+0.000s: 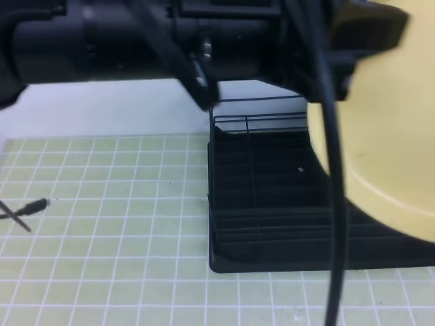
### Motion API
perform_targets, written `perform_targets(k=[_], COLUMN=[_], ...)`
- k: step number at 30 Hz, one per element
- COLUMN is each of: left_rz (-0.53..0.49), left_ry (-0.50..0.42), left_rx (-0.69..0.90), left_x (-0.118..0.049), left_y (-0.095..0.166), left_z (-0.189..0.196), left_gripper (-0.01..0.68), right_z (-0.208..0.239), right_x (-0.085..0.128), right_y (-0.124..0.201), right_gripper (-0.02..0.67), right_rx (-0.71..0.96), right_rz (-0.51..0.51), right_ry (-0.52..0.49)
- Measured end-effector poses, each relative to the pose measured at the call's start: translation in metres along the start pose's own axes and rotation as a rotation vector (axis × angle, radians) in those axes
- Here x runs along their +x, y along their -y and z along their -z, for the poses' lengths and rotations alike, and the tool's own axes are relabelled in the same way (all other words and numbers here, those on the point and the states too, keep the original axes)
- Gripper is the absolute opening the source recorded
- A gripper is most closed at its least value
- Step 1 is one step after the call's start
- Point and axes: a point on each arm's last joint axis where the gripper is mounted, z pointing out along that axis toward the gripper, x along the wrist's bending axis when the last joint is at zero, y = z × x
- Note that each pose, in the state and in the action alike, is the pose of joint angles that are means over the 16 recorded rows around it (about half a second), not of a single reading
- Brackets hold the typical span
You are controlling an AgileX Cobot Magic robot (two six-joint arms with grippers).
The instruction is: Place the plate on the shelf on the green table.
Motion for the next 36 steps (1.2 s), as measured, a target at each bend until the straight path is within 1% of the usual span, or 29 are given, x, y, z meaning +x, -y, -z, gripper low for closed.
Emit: perform_targets(k=[4,6,10,11,13,16,22,25,27,31,36], left_rz=[-0.003,-0.01,-0.049,-0.063,-0.094,-0.14,-0.204,-0.213,-0.211,-0.201,-0.195], left_ry=[0.009,0.003,-0.045,-0.062,-0.102,-0.175,-0.343,-0.415,-0.455,-0.525,-0.604], left_rx=[-0.03,-0.047,-0.08,-0.089,-0.107,-0.134,-0.146,-0.124,-0.099,-0.041,0.007], left_x=[-0.002,-0.002,0.0,0.001,0.003,0.008,0.021,0.026,0.028,0.029,0.022], left_y=[-0.004,-0.006,-0.012,-0.014,-0.019,-0.026,-0.031,-0.026,-0.019,0.003,0.041], left_z=[0.001,0.003,0.009,0.011,0.018,0.031,0.064,0.081,0.091,0.109,0.129], left_gripper=[0.414,0.469,0.486,0.475,0.431,0.332,0.127,0.052,0.023,0.004,0.0], right_z=[-0.002,-0.005,-0.016,-0.019,-0.029,-0.047,-0.094,-0.118,-0.133,-0.162,-0.194], right_x=[-0.002,-0.004,-0.008,-0.01,-0.012,-0.017,-0.036,-0.052,-0.063,-0.082,-0.095], right_y=[-0.005,-0.008,-0.018,-0.021,-0.028,-0.037,-0.051,-0.057,-0.06,-0.063,-0.06], right_gripper=[0.101,0.1,0.1,0.1,0.1,0.1,0.099,0.099,0.099,0.099,0.099], right_rx=[-0.007,-0.002,0.025,0.037,0.071,0.155,0.42,0.555,0.638,0.762,0.819], right_rz=[0.082,0.124,0.214,0.241,0.301,0.397,0.602,0.698,0.758,0.875,1.029], right_ry=[0.027,0.04,0.058,0.059,0.055,0.025,-0.065,-0.086,-0.096,-0.128,-0.193])
